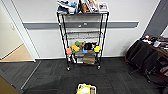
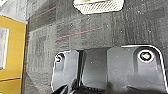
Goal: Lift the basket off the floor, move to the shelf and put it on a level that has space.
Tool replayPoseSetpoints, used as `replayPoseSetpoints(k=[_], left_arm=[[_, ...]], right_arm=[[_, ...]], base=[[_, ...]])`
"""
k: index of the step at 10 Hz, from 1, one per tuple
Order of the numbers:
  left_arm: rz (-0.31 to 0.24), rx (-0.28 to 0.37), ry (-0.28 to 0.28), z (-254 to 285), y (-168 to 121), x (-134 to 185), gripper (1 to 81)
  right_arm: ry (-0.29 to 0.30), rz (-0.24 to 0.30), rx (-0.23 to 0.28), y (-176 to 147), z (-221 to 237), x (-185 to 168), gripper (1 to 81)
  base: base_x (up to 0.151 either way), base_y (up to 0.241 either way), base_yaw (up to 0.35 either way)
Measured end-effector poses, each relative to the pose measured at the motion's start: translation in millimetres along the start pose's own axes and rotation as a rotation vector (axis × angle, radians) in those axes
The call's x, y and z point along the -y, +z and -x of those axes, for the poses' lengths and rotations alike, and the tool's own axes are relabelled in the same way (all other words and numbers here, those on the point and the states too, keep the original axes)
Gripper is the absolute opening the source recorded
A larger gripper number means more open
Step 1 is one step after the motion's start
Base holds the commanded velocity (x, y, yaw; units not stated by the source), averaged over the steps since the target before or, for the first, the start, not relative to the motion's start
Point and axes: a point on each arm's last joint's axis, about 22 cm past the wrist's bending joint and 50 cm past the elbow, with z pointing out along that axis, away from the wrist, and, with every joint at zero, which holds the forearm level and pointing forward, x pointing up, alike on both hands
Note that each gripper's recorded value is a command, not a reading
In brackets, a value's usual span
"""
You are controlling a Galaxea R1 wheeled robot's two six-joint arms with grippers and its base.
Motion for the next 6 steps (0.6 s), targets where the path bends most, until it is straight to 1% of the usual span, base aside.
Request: replayPoseSetpoints(k=[1,3,6], left_arm=[[0.004,-0.013,0.004,-7,1,-2,81.1],[0.003,-0.003,0.0,-1,1,-2,81.1],[0.007,0.0,-0.001,2,3,-5,81.1]], right_arm=[[-0.005,-0.001,-0.015,0,-9,0,81.1],[0.0,-0.004,-0.001,2,1,3,81.1],[0.003,-0.001,0.004,2,5,2,81.1]], base=[[0.103,0.0,0.0],[0.103,0.0,0.0],[0.106,0.0,0.0]])
